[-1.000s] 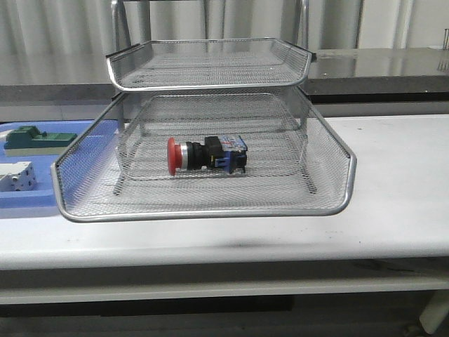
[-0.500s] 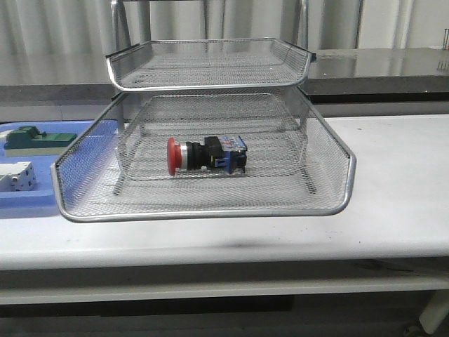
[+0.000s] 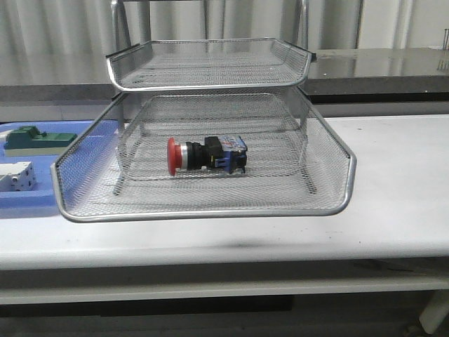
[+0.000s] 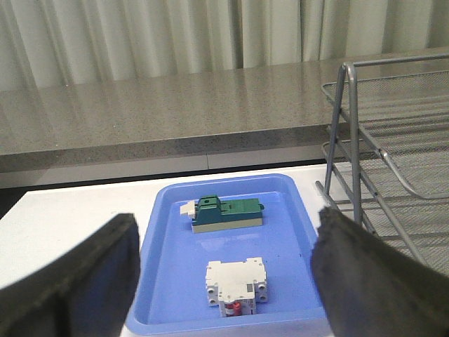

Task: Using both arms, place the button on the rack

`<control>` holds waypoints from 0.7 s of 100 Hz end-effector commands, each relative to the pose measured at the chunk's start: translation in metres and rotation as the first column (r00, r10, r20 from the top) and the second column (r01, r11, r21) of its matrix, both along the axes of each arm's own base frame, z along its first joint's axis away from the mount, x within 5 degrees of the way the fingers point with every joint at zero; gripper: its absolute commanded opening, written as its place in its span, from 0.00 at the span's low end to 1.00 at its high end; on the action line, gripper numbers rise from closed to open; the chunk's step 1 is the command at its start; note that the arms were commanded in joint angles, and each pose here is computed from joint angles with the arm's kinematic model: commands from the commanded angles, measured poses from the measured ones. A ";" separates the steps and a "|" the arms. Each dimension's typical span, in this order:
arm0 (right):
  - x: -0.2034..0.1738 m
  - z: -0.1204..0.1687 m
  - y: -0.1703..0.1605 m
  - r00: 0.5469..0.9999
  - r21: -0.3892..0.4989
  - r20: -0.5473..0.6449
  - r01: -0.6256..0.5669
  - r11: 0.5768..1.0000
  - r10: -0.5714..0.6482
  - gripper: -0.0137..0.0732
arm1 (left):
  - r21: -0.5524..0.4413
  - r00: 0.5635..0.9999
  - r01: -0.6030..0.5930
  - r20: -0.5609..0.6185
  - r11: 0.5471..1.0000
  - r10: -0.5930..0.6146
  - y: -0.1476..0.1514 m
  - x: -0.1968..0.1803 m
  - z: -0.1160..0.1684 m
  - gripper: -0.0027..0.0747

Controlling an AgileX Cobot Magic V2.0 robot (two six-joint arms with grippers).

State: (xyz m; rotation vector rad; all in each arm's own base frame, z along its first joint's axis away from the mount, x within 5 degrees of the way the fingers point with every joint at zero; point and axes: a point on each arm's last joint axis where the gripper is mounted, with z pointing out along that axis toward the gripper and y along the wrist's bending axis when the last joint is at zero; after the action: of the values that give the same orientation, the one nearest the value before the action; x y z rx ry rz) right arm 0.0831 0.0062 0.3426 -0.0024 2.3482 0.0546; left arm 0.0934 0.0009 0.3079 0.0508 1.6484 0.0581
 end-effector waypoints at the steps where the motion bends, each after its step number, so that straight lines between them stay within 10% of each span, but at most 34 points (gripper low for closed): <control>1: 0.002 0.013 -0.001 0.997 -0.006 0.081 0.003 1.000 -0.002 0.08 | -0.012 0.996 -0.021 0.083 1.000 0.022 0.002 0.000 0.014 0.56; 30: 0.002 0.013 -0.001 0.997 -0.006 0.081 0.003 1.000 -0.002 0.08 | -0.013 0.998 -0.008 0.057 1.000 0.009 0.001 0.000 0.012 0.00; 70: 0.002 0.013 -0.001 0.997 -0.006 0.081 0.003 1.000 -0.002 0.08 | -0.013 0.998 -0.008 0.057 1.000 0.009 0.001 0.000 0.012 0.01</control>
State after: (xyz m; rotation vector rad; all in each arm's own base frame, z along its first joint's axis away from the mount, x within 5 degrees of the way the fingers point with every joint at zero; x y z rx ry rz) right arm 0.0831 0.0062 0.3426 -0.0024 2.3482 0.0546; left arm 0.0932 -0.0001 0.3059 0.0615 1.6704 0.0497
